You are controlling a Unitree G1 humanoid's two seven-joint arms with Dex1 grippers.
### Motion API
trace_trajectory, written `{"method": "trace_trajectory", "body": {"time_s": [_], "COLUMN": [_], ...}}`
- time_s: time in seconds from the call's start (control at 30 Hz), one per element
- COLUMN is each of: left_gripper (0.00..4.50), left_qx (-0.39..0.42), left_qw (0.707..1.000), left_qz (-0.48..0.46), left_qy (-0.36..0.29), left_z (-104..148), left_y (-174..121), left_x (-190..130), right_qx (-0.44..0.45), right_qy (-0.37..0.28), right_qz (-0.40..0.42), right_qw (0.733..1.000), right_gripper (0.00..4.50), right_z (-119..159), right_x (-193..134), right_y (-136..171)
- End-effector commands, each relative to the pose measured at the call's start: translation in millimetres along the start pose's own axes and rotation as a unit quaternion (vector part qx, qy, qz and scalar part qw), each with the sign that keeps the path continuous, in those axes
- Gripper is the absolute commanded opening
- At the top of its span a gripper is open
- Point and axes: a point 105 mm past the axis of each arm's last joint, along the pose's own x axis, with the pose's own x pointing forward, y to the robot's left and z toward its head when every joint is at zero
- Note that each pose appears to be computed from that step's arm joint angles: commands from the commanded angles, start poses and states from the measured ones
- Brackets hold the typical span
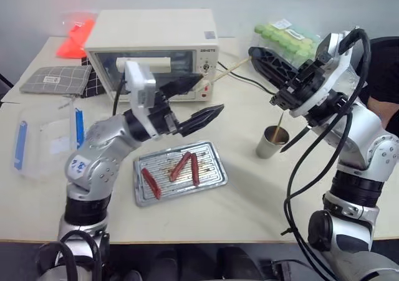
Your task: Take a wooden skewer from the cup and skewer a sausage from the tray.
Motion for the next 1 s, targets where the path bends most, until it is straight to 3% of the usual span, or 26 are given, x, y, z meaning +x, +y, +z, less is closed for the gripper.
{"method": "trace_trajectory", "body": {"time_s": [0.03, 0.1, 0.2, 0.37, 0.6, 0.7, 1.0], "left_gripper": [4.5, 4.5, 4.08, 2.86, 2.86, 2.44, 0.25], "left_qx": [0.022, 0.018, 0.012, 0.008, 0.006, -0.004, -0.007], "left_qw": [0.999, 0.999, 0.999, 0.999, 0.999, 0.999, 0.999], "left_qz": [-0.006, -0.019, -0.034, -0.044, -0.03, -0.023, -0.025], "left_qy": [-0.033, -0.04, -0.04, -0.026, -0.033, -0.047, -0.046], "left_z": [12.4, 14.3, 14.0, 11.5, 16.4, 20.5, 21.5], "left_y": [1.0, -2.4, -7.4, -13.2, -8.8, -5.5, -6.5], "left_x": [12.9, 16.5, 14.7, 13.4, 14.7, 12.9, 12.1], "right_qx": [-0.014, -0.017, -0.019, -0.021, -0.021, -0.021, -0.021], "right_qy": [-0.006, -0.003, -0.007, -0.009, -0.011, -0.012, -0.014], "right_qz": [0.022, 0.019, 0.018, 0.018, 0.018, 0.017, 0.014], "right_qw": [1.0, 1.0, 1.0, 1.0, 1.0, 1.0, 1.0], "right_gripper": [0.05, 0.05, 0.0, 0.0, 0.0, 0.0, 0.0], "right_z": [-0.9, -2.6, -1.6, -2.1, -4.4, -3.8, -4.7], "right_x": [-1.4, -1.8, -1.7, -1.3, -1.3, -1.9, -2.8], "right_y": [14.7, 14.6, 16.1, 17.3, 18.6, 17.8, 17.0]}}
